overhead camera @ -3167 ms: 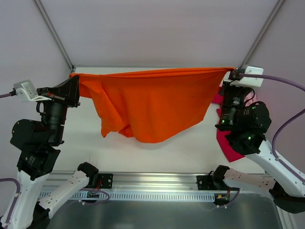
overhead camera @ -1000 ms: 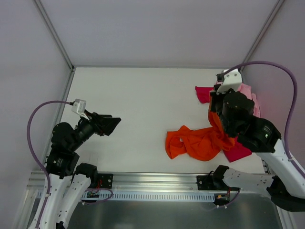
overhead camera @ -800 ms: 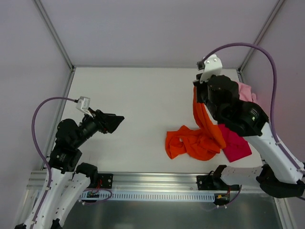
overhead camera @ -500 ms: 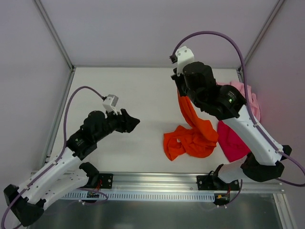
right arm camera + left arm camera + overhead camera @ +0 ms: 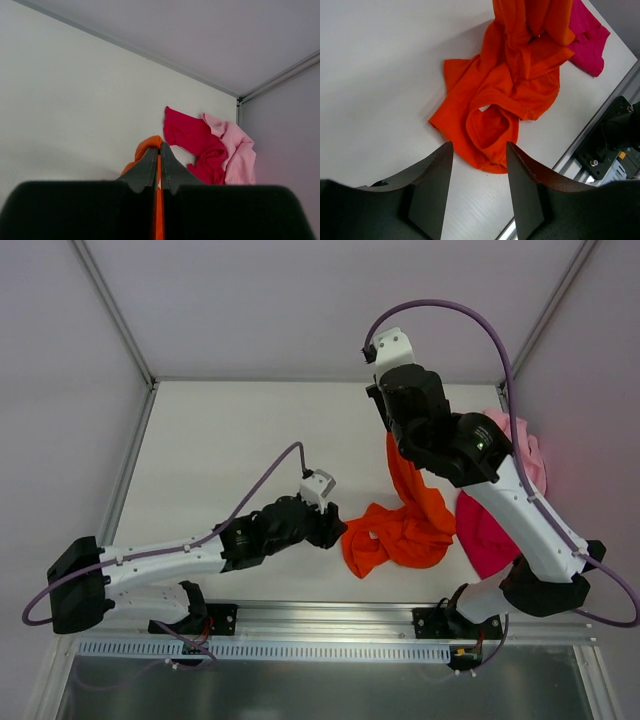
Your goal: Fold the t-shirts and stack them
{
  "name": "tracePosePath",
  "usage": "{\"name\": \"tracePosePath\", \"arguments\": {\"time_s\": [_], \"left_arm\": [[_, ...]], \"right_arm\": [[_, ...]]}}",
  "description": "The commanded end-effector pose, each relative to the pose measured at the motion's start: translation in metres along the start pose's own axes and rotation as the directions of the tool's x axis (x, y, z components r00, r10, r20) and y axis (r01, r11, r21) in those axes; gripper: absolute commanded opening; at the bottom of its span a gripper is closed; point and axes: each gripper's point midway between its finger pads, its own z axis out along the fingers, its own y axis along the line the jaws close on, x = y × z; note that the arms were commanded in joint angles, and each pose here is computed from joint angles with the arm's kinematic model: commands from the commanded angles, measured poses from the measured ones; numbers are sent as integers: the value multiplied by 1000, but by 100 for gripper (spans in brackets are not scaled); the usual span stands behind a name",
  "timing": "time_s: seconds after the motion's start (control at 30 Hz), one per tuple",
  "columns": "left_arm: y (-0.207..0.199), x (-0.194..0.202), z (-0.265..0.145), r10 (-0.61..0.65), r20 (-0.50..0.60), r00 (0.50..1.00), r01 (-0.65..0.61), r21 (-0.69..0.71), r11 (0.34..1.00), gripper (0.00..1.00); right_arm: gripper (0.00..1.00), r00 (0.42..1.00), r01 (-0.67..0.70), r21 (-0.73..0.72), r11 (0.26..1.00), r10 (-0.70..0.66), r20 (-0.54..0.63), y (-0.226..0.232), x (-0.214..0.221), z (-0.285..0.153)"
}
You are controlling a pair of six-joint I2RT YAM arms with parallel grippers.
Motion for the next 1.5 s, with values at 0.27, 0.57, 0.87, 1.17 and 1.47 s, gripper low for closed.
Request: {"name": "tracePosePath", "arguments": {"time_s": [0.27, 0.57, 0.87, 1.17, 1.47], "left_arm": [[-96, -8, 75, 27, 126, 992, -50, 180, 982, 50], [-116, -5, 116, -8, 134, 991, -21, 209, 978, 51], [-119, 3, 152, -43, 96, 994, 19, 237, 971, 49], [-108, 17, 166, -56, 67, 996, 41, 208, 977, 48], [-102, 33, 179, -71, 38, 997, 62, 205, 977, 47]], "right_arm": [[1, 999, -32, 3, 999, 32, 12, 1, -12, 5], [1, 999, -42, -23, 999, 43, 11, 0, -6, -1], [1, 1000, -28, -12, 1000, 29, 11, -5, -6, -3], [1, 1000, -21, -6, 1000, 21, 13, -4, -7, -1], [1, 1000, -20, -8, 1000, 20, 11, -3, -5, 0]]}}
